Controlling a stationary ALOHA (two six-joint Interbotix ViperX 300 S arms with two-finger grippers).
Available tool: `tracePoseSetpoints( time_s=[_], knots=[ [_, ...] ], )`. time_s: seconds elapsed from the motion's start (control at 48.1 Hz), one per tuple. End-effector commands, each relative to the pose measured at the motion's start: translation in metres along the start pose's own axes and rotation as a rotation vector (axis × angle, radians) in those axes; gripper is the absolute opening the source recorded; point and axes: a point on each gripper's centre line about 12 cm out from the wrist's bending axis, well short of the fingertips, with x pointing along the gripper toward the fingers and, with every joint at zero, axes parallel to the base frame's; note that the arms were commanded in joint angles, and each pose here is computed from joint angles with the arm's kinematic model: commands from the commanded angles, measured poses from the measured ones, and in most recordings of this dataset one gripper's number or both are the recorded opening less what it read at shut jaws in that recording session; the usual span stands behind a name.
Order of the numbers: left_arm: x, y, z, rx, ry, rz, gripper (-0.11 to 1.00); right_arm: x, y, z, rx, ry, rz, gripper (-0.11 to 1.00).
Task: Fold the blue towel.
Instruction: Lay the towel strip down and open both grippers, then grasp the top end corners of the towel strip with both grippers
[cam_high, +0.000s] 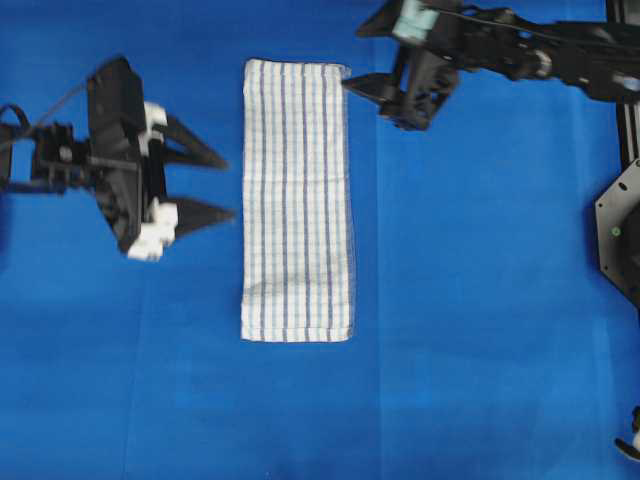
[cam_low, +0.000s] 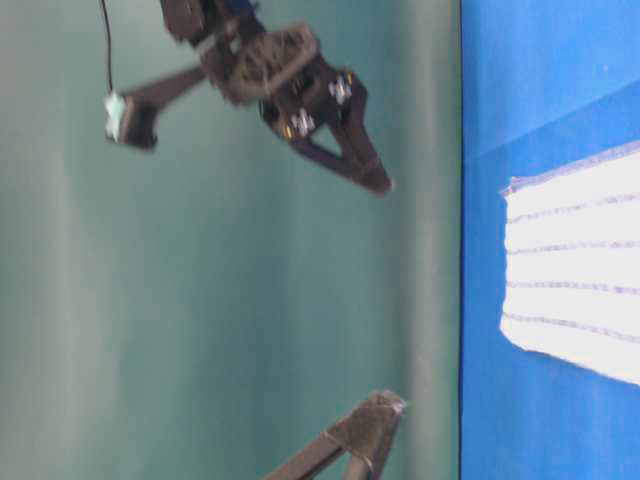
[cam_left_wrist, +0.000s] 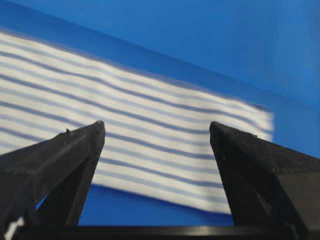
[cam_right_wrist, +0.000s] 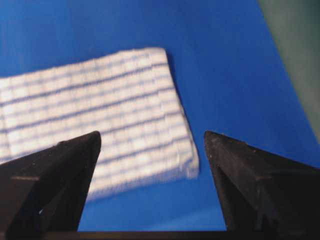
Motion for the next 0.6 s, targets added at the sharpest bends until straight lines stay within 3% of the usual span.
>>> tracePoseSetpoints(
  time_s=[0.0, 0.125, 0.27, 0.457, 0.582],
  knots=[
    [-0.005, 0.013, 0.011, 0.018, -0.039, 0.036, 0.79, -0.017, 0.000, 0.006, 0.019, -0.054, -0.008, 0.88],
    [-0.006, 0.029, 0.013, 0.043, -0.038, 0.083, 0.79, -0.025, -0.001, -0.003, 0.051, -0.050, -0.011, 0.88],
    [-0.005, 0.033, 0.014, 0.042, -0.039, 0.096, 0.79, -0.027, -0.001, -0.007, 0.070, -0.047, -0.013, 0.88],
    [-0.002, 0.042, 0.016, 0.033, -0.043, 0.120, 0.79, -0.022, -0.004, -0.004, 0.072, -0.070, -0.034, 0.87],
    [0.004, 0.064, 0.019, 0.011, -0.061, 0.177, 0.79, -0.010, -0.012, -0.006, 0.082, -0.074, -0.068, 0.87]
  ],
)
